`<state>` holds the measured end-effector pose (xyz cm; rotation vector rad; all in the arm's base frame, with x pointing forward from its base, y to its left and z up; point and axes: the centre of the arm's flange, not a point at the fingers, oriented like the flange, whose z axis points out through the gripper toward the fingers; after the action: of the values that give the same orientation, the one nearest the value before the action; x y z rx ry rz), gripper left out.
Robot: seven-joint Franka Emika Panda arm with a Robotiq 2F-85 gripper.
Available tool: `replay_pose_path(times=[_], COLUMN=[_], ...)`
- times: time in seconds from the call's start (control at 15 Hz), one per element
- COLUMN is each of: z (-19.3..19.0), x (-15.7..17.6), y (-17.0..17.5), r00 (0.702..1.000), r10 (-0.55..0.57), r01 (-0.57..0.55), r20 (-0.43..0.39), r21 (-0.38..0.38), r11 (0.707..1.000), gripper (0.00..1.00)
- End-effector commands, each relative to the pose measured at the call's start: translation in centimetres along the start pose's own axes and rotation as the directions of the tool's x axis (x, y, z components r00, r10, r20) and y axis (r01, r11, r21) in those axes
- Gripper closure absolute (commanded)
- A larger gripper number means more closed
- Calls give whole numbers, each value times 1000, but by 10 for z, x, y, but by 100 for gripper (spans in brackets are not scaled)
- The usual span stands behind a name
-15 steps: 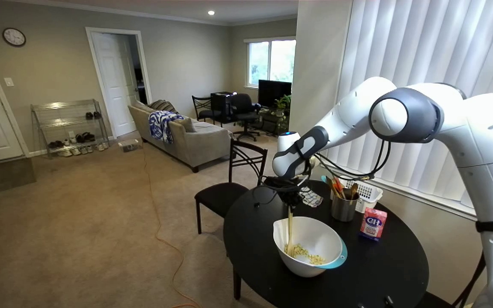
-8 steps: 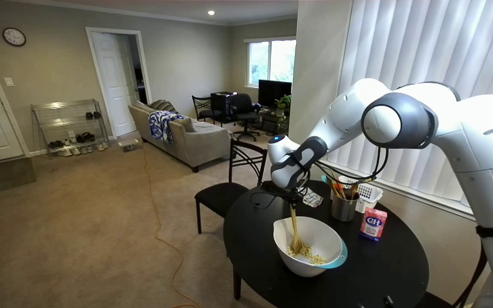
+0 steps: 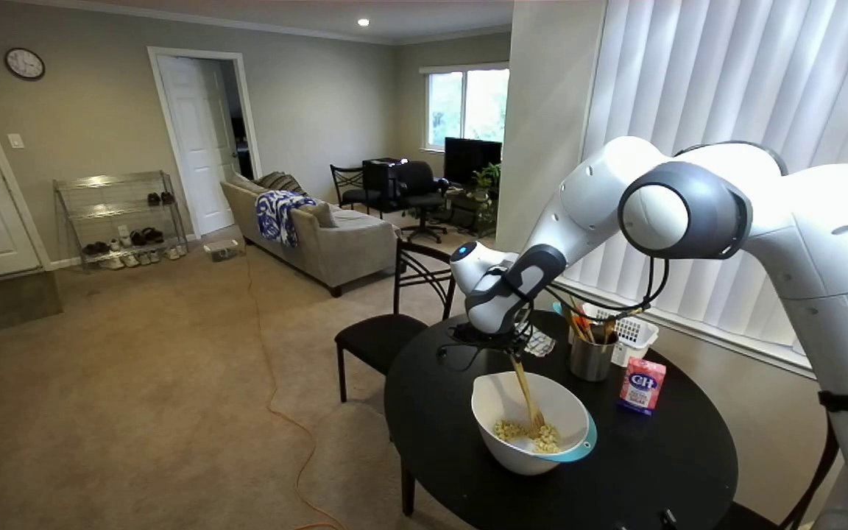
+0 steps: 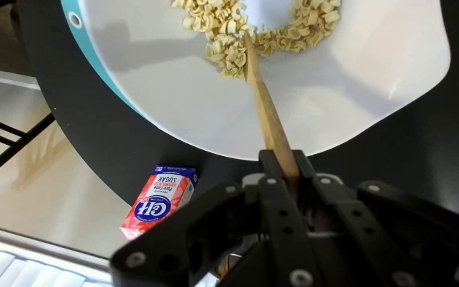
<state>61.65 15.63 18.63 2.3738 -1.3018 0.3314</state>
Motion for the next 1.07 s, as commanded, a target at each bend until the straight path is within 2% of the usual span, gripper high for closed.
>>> replay_pose_path(times=[0.0, 0.2, 0.6, 0.87, 1.0], z=[-3, -5, -13, -19, -19], x=[-3, -11, -19, -23, -19], y=[4, -1, -5, -12, -12], r00=[996, 981, 927, 919, 929], r10=[-78, -151, -298, -283, -257], r01=[78, 148, 276, 224, 193], r20=[42, 119, 229, 274, 266], r21=[-6, 33, 125, 226, 243], r11=[997, 988, 953, 948, 951], gripper=[97, 97, 97, 97, 97])
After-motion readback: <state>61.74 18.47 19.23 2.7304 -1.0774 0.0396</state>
